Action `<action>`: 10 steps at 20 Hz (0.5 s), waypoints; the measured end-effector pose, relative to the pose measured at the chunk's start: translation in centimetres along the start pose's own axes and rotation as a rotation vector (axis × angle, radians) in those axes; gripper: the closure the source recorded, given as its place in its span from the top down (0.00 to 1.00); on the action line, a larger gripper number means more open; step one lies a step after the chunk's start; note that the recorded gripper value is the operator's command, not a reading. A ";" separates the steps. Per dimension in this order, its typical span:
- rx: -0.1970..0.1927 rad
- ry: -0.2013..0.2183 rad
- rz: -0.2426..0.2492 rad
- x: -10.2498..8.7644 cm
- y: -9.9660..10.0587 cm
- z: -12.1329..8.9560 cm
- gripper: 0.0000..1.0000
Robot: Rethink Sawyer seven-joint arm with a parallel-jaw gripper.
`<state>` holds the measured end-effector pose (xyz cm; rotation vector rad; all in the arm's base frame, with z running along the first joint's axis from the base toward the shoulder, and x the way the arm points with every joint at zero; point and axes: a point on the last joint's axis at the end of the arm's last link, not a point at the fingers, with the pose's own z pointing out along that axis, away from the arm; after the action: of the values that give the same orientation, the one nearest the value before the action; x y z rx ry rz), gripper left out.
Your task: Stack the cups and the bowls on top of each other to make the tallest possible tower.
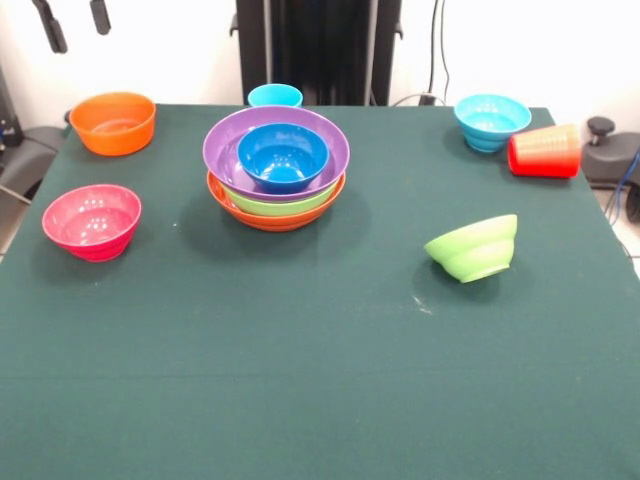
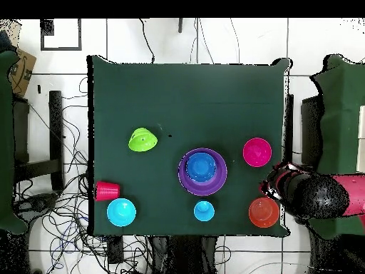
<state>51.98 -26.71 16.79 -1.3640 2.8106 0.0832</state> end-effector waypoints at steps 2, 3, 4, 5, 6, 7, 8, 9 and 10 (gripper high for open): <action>-0.002 0.001 -0.006 -0.1 0.1 0.5 1.00; -0.010 -0.001 -0.017 -0.3 0.2 1.3 1.00; -0.012 -0.001 -0.022 -0.4 0.3 1.6 1.00; -0.017 -0.003 -0.029 -0.5 0.5 2.0 1.00; -0.019 -0.004 -0.032 -0.6 0.5 2.3 1.00; -0.021 -0.005 -0.036 -0.7 0.6 2.5 1.00; -0.025 -0.007 -0.039 -0.7 0.7 2.8 1.00; -0.027 -0.009 -0.041 -0.8 0.8 3.0 1.00; -0.029 -0.010 -0.042 -0.8 0.8 3.1 1.00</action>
<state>51.80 -25.45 13.72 -1.4232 2.7820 0.1299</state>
